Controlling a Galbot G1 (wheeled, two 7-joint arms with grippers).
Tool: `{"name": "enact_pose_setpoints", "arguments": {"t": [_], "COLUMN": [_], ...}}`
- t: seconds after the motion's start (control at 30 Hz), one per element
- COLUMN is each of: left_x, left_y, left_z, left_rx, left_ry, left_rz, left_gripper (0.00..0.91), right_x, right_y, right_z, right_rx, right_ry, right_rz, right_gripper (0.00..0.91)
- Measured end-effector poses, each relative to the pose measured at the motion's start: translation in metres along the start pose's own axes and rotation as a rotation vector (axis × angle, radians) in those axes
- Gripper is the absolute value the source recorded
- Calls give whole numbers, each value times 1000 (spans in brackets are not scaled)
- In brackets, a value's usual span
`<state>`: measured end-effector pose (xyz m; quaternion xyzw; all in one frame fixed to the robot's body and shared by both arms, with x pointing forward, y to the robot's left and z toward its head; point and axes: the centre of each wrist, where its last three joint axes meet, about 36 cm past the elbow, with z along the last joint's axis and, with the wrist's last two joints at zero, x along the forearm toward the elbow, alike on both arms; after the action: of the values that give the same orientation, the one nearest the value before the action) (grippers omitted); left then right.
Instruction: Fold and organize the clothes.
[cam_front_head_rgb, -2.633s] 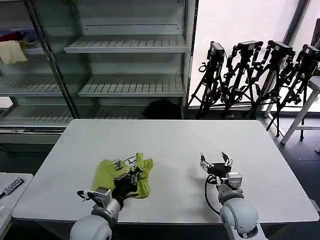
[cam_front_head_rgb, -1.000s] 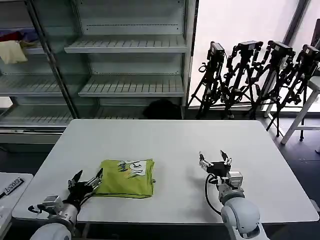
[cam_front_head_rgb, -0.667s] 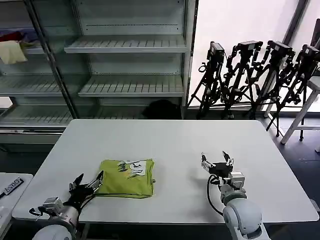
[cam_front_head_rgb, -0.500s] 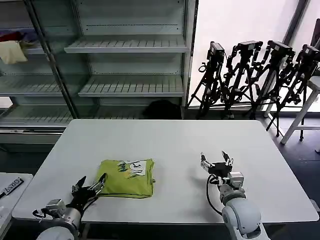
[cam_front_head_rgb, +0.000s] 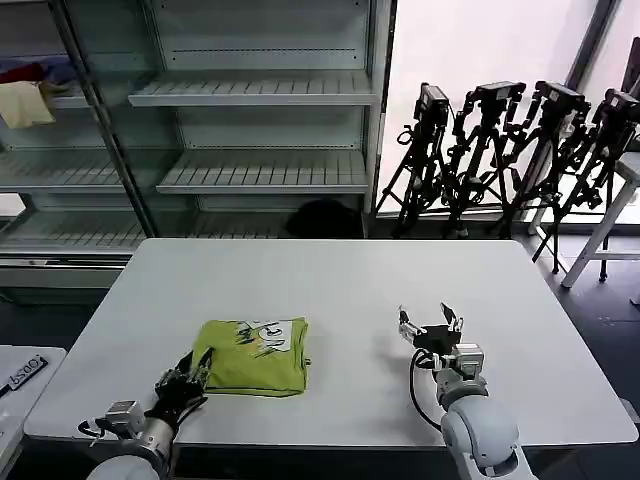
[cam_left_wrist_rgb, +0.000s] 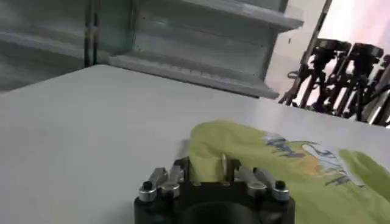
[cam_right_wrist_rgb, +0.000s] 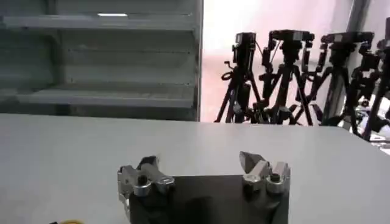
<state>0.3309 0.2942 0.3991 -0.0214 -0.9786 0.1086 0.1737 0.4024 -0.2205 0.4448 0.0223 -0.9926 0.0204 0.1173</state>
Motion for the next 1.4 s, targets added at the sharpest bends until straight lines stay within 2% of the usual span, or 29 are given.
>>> {"name": "enact_pose_setpoints", "arguments": {"t": [0.3,0.6,0.83,1.0,1.17,1.4], "left_x": [1,3,12,21,35,54], "left_y": [-2,5,31,69,116,166], "left_z": [2,-2,-15,-34,-63,-125], "left_rx": [38,47,-28,-103,-203,-368], "left_ry": [-9,-70,-124,-155,-177,-227], "left_rz": [28,39,9,-42,-111,-194], "left_gripper": [10,0,0,0,0,0], "right_x": [0,1,0,-1,-3,-5], "right_y": [0,-1,-7,-9,-10,-11], "right_z": [1,2,5,8,12,18], "right_rx": [3,4,2,-1,-5,-7], "right_ry": [3,5,9,12,17,26], "right_rz": [6,10,16,16,15,15], "right_gripper": [907,907,907,907,907,907]}}
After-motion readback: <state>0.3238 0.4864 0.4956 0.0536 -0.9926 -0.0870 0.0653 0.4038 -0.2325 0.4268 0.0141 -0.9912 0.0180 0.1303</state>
